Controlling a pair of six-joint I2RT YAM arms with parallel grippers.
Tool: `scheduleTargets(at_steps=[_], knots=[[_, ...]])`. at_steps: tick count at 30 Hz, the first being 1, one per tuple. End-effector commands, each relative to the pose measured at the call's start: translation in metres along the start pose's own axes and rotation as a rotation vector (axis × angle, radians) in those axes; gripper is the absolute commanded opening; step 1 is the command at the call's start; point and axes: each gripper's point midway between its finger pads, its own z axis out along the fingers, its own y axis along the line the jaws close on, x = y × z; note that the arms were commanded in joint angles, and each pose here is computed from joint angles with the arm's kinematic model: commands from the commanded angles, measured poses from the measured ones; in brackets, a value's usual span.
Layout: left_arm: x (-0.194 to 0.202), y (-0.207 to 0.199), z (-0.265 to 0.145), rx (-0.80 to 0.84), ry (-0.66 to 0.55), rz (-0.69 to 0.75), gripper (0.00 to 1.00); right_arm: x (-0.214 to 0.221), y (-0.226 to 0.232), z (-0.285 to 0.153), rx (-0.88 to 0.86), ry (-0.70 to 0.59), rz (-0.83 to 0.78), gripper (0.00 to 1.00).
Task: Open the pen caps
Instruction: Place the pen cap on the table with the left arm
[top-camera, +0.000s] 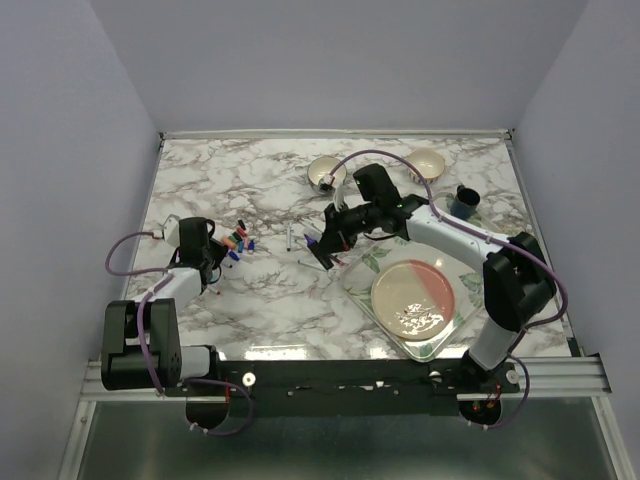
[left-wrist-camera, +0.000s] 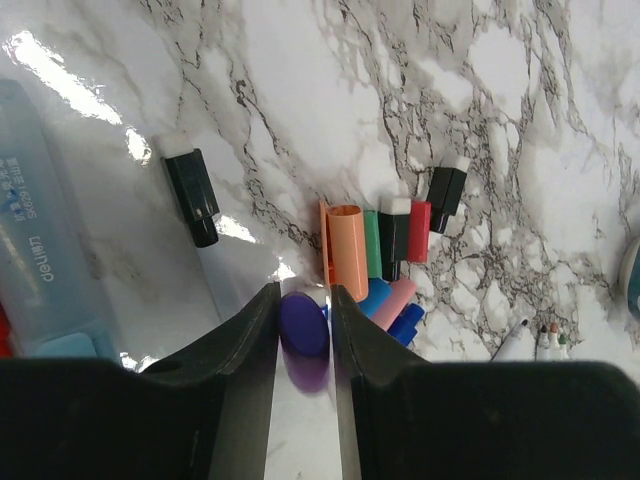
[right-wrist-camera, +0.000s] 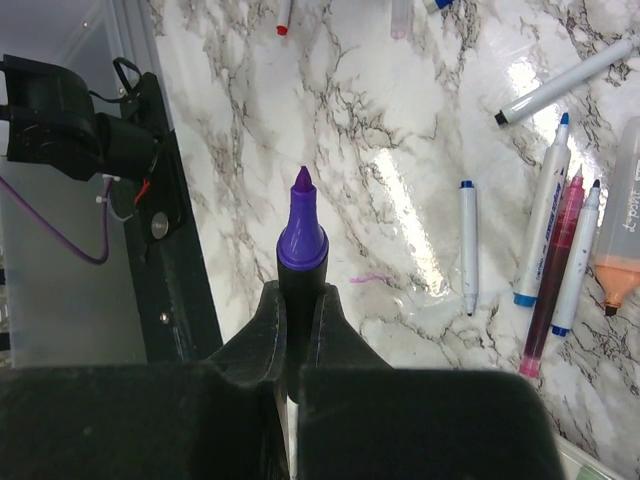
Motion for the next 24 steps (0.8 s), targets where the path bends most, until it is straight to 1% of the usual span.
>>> scheduleTargets(at_steps=[1,10,14,15,17,18,21,23,24], knots=[[-0.013,-0.010,0.004,0.019,-0.032,0.014,0.37,-0.008,0.003,-0.003,-0.020,-0.006,-0.011,0.01],[-0.016,-0.012,0.003,0.028,-0.028,0.003,0.43,-0.008,-0.002,-0.004,0.002,-0.004,-0.019,0.01],[-0.020,-0.017,-0.005,0.050,-0.037,0.000,0.50,-0.005,-0.024,-0.002,0.093,0.022,-0.059,0.01],[-0.021,-0.018,-0.006,0.053,-0.041,-0.002,0.51,-0.003,-0.033,-0.001,0.132,0.033,-0.061,0.01],[-0.025,-0.020,-0.011,0.064,-0.053,-0.005,0.57,-0.002,-0.042,0.000,0.164,0.054,-0.072,0.01],[-0.026,-0.021,-0.013,0.069,-0.057,-0.004,0.57,0.002,-0.051,0.003,0.191,0.073,-0.064,0.01],[-0.030,-0.024,-0.020,0.080,-0.070,-0.001,0.63,0.009,-0.066,0.008,0.221,0.118,-0.062,0.01],[-0.033,-0.026,-0.025,0.094,-0.076,0.001,0.64,0.008,-0.076,0.010,0.256,0.138,-0.073,0.01],[-0.034,-0.027,-0.028,0.101,-0.077,-0.002,0.67,0.009,-0.080,0.011,0.265,0.149,-0.076,0.01]])
